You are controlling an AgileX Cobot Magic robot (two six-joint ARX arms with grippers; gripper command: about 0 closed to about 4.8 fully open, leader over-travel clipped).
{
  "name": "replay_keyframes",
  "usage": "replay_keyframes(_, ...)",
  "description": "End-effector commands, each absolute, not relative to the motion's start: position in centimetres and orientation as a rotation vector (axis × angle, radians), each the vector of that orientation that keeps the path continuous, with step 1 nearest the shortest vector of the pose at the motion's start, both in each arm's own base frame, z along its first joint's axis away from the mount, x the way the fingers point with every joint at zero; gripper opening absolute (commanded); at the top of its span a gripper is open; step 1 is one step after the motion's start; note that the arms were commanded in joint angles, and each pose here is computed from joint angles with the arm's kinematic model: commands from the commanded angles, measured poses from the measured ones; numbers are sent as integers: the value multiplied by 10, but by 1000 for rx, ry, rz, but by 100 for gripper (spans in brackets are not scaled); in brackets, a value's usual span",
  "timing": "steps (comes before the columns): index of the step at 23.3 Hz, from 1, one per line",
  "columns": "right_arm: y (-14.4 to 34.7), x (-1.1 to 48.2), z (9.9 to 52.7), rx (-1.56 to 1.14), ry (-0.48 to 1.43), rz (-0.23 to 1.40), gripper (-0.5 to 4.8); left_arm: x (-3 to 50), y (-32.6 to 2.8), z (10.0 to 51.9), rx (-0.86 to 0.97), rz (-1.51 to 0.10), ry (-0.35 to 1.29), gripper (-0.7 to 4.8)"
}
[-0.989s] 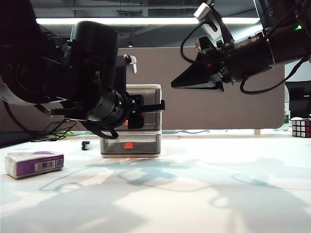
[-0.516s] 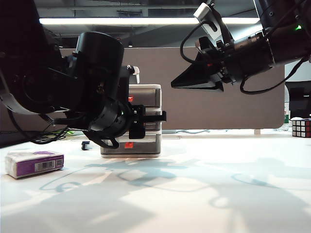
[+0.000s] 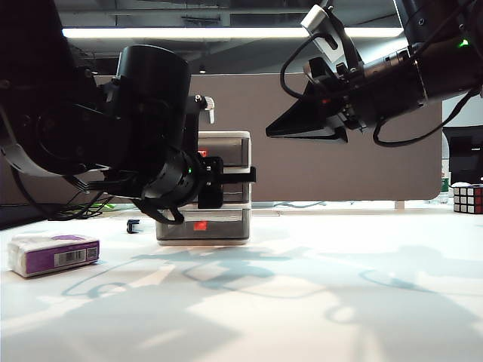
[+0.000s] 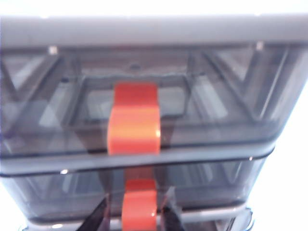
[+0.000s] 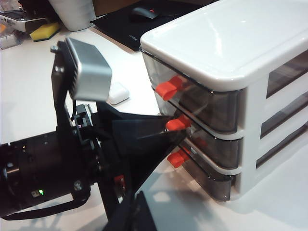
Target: Open the second layer of the drawer on the table, pick up a pack of napkins on the table and put it in, and finally close the drawer.
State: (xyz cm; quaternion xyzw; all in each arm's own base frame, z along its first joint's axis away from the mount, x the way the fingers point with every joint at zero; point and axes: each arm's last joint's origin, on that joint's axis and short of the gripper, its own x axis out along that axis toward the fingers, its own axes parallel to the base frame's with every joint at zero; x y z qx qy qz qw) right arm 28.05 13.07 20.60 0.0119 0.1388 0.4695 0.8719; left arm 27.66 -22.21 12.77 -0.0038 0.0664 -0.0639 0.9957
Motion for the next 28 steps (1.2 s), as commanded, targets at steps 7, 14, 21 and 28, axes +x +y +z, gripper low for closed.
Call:
replay_keyframes(7,131,281,209,21,277,988,-5,278,-222,133,-30,-128,100,109)
replay_keyframes(14,131,281,209,21,275,988,-5,278,-222,133,-29,-126,100,-6)
replay_keyframes(21,137,294,209,31,261,997,-5,271,-221,135,-29,-134,104,-6)
replay_keyframes(28,158,332,210,69,269,1079,-5,263,-217,139,-3,-126,135,-6)
